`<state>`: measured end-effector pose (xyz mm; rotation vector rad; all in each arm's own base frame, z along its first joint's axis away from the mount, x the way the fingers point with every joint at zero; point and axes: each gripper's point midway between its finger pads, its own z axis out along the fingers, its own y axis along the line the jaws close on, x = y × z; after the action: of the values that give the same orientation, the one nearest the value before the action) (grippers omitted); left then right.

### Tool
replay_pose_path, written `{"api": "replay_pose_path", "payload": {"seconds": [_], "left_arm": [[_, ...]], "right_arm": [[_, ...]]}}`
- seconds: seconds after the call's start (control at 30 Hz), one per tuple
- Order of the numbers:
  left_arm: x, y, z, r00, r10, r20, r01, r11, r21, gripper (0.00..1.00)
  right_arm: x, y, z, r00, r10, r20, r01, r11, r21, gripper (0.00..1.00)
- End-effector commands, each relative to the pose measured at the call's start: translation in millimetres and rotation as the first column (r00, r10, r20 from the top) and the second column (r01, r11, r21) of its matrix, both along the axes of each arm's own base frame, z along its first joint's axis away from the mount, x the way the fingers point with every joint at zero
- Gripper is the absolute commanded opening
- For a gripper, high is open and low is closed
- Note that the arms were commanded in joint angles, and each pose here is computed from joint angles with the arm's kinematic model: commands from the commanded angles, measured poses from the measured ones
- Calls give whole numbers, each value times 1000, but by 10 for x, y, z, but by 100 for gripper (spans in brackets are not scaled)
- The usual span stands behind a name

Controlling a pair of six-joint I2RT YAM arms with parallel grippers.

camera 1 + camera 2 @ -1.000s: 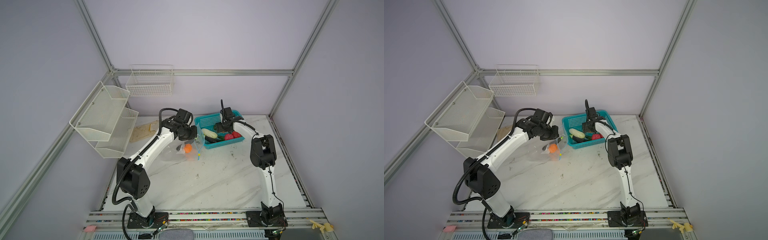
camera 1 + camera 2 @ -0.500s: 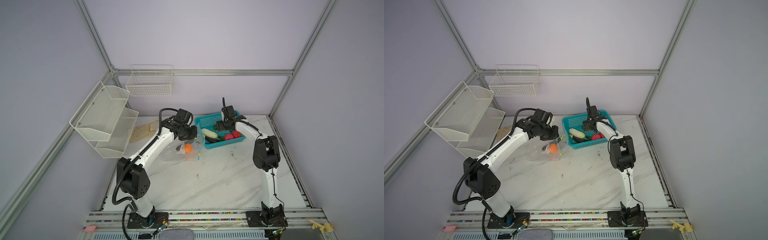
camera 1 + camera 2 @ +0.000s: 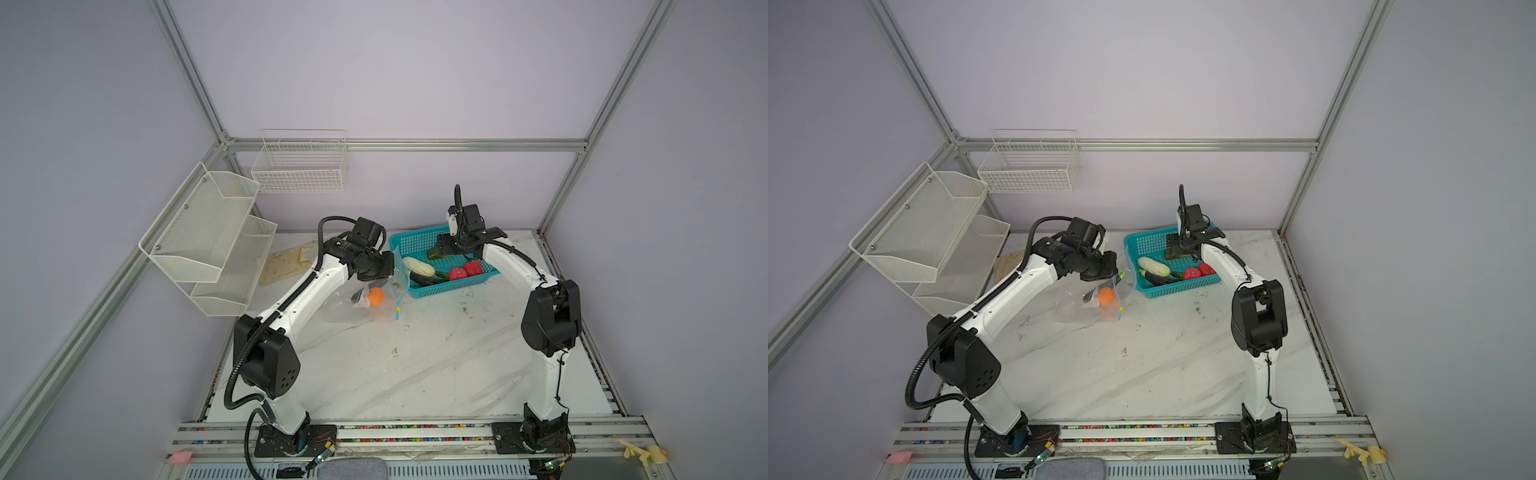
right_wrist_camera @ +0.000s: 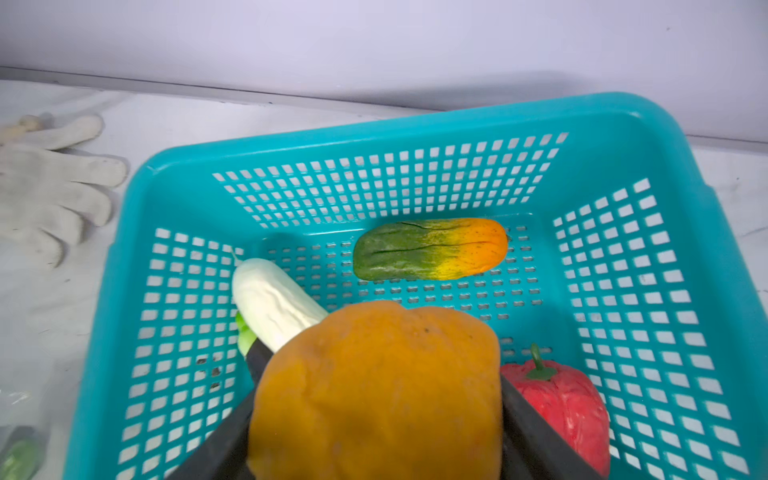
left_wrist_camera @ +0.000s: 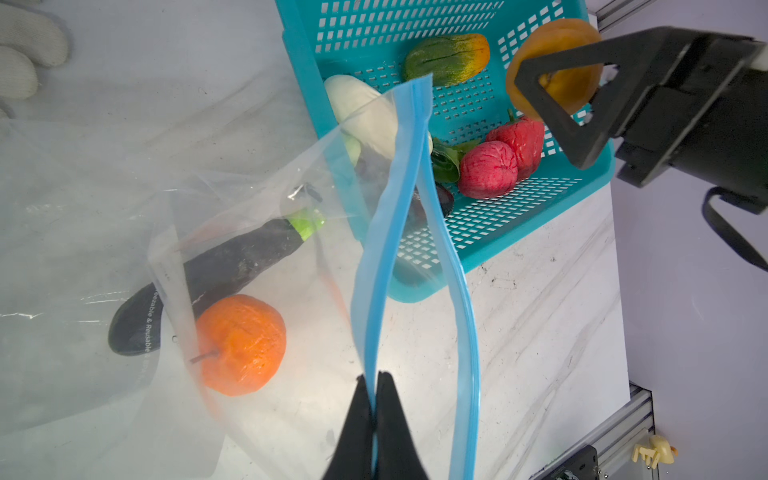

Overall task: Place the food in the zip-top bag and seal the zipper
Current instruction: 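Lift the mango and carry it to the bag opening by the left gripper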

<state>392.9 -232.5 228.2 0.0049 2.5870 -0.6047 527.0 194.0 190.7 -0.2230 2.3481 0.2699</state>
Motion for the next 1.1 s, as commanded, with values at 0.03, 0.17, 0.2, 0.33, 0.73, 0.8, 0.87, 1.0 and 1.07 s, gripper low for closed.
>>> {"api": "replay_pose_path", "payload": {"seconds": [0.03,0.17,0.2,0.33,0.73,0.8,0.87,1.0,1.07], "left_arm": [[57,-11,136,999,12,39,-10,999,-31,0],[61,-14,146,999,11,41,-10,999,-34,0],[62,-18,142,999,10,40,-9,999,-34,0],[65,-16,162,999,12,43,-11,999,-37,0],[78,-39,143,999,9,37,-7,999,-41,0],[82,-41,146,999,9,37,-7,999,-43,0],[79,-46,164,999,7,41,-5,999,-46,0],[77,-38,174,999,8,44,-6,999,-45,0],[78,-35,183,999,10,45,-8,999,-46,0]], "right_arm": [[-210,183,371,996,69,53,-75,991,114,74],[-442,377,572,984,163,79,-175,965,196,73],[-507,435,627,978,188,88,-203,956,213,73],[-728,604,781,958,262,114,-284,923,262,72],[-1249,1119,1050,893,405,195,-447,751,486,71],[-1300,1178,995,884,430,186,-460,723,516,70],[-1345,1221,948,873,454,177,-471,697,541,70],[-1424,1295,922,863,476,172,-478,655,585,69],[-1444,1326,913,860,481,171,-480,649,591,69]]}}
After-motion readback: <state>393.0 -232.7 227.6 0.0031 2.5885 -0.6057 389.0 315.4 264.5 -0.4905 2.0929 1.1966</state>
